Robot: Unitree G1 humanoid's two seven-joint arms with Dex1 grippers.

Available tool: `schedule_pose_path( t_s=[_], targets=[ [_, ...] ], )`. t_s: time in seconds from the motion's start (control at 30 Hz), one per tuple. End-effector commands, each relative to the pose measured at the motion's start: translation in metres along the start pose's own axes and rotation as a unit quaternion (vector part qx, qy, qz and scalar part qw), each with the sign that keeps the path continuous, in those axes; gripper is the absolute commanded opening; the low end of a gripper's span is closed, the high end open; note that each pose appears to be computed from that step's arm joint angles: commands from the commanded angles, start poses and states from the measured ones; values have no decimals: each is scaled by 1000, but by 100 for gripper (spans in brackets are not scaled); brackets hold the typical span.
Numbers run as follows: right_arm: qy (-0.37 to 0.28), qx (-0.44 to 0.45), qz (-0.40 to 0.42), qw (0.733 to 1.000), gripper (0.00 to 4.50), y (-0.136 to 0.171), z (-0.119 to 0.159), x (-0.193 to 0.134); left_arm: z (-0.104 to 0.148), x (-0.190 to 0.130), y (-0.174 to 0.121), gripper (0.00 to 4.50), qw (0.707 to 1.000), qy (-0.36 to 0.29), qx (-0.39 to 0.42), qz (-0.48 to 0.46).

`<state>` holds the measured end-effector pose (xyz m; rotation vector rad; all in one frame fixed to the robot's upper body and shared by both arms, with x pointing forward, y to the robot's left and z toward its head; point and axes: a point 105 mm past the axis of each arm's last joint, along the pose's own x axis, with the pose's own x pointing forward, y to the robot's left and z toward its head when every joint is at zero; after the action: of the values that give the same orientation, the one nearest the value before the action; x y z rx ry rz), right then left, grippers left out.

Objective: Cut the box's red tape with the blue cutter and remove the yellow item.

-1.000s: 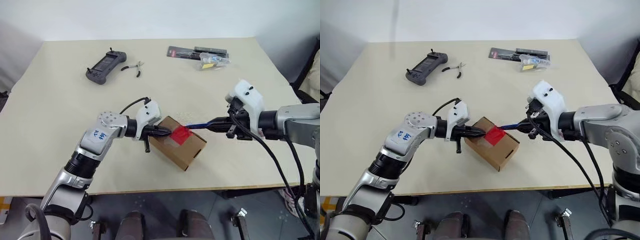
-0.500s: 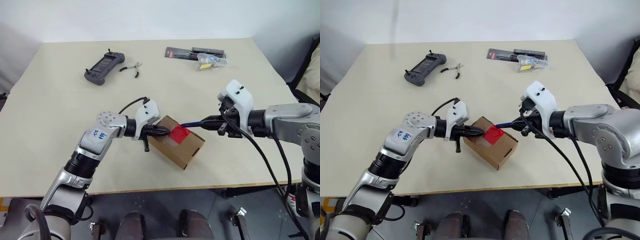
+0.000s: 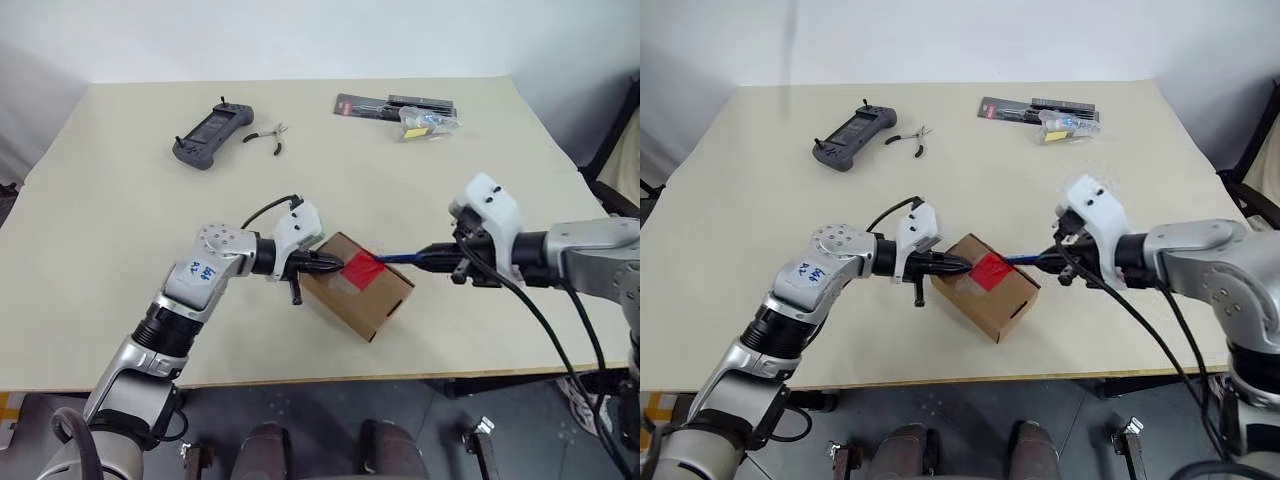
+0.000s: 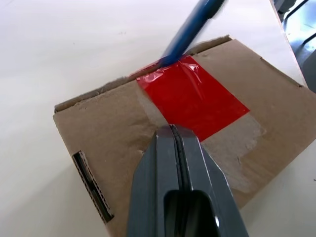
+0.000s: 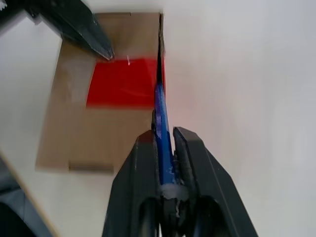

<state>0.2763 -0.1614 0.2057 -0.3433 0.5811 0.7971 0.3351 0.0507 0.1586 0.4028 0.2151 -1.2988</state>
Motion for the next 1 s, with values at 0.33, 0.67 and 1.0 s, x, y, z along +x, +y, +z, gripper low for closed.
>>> schedule_pose_path(
  t_s=[0.33,0.67,1.0],
  targets=[
    [-98,-3,-32,995,16,-13,25,-49,-25,3,0,0,999,39,-23,5],
    [-189,91,-156,965,16,-76,-17,-34,-24,6,-1,0,999,35,-21,6],
    [-186,123,-249,942,145,-94,-108,-8,-13,-3,4,0,1000,13,-16,18]
  ],
)
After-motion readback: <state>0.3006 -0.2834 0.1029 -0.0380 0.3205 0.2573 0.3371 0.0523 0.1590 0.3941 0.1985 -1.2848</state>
